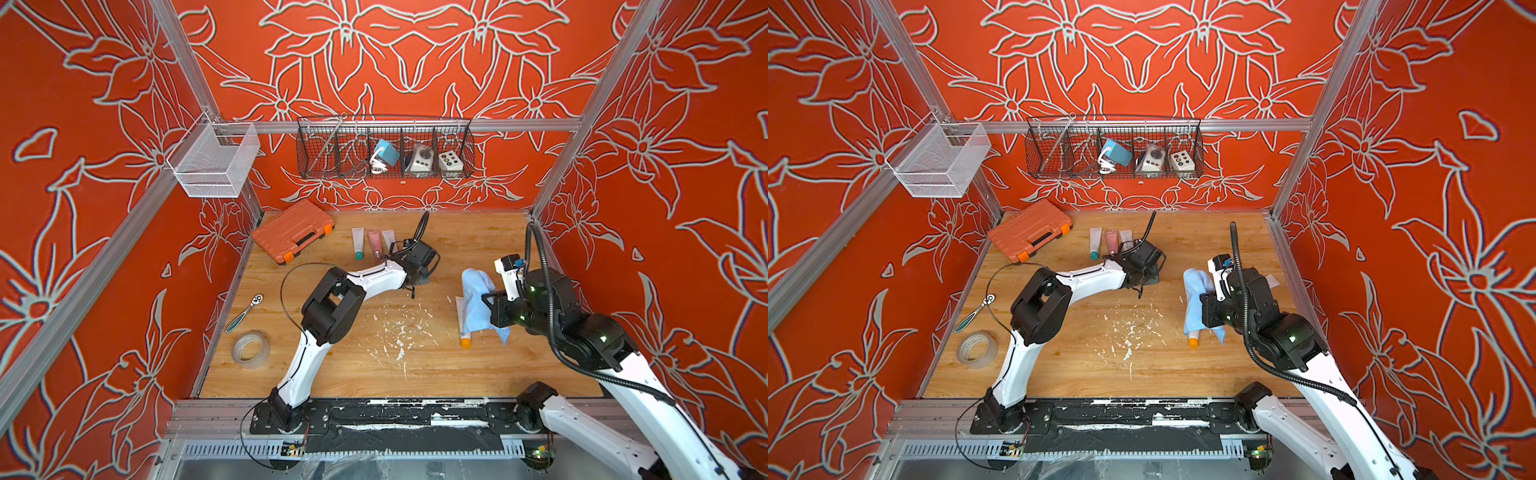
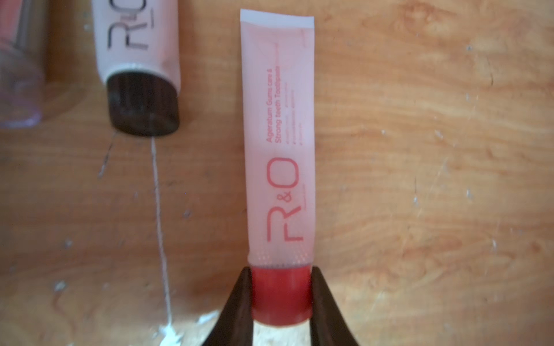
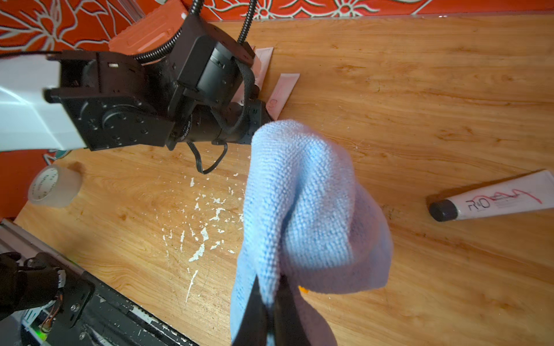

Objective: Wipe the surface of the toothpaste tube
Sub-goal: Move the toothpaste to the center of the board.

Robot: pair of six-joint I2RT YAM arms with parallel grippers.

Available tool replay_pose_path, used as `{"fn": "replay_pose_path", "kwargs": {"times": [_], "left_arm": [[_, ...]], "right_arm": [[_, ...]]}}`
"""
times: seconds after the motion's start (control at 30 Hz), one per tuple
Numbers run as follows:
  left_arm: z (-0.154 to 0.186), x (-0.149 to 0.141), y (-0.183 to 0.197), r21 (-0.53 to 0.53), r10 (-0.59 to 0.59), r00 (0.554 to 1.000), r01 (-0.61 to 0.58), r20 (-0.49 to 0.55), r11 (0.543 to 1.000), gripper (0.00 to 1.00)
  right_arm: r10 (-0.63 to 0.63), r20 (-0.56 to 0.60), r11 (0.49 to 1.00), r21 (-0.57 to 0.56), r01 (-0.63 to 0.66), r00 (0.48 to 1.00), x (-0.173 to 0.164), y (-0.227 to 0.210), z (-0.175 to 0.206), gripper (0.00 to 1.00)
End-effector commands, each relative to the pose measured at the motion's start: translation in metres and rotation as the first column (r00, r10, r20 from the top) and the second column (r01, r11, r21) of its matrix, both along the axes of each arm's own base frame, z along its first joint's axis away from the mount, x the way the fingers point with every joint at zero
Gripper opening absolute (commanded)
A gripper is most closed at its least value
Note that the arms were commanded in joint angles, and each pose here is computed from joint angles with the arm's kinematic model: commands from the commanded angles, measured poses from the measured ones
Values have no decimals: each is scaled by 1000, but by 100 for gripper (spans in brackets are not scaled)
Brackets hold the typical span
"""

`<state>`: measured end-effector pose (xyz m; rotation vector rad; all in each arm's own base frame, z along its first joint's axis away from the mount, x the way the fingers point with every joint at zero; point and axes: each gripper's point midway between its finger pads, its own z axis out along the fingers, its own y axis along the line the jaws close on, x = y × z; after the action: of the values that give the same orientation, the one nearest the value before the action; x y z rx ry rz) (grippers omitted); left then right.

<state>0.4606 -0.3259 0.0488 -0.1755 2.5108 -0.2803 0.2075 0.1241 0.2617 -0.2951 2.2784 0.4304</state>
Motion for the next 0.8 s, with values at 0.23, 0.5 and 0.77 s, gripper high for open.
{"fn": "replay_pose_path", "kwargs": {"times": [0.23, 0.5, 0.77], "left_arm": [[-1, 50, 8, 47, 107, 994, -108, 9, 993, 17], [14, 58, 4, 24, 79, 997, -79, 10, 997, 48], [55, 33, 6, 6, 0, 1000, 0, 21, 1000, 61]], "right_arm": [[-72, 44, 985, -154, 78, 996, -3, -35, -2, 0], [-109, 42, 966, -231, 116, 993, -1, -49, -12, 0], [-122, 51, 961, -244, 131, 991, 0, -52, -15, 0]]}}
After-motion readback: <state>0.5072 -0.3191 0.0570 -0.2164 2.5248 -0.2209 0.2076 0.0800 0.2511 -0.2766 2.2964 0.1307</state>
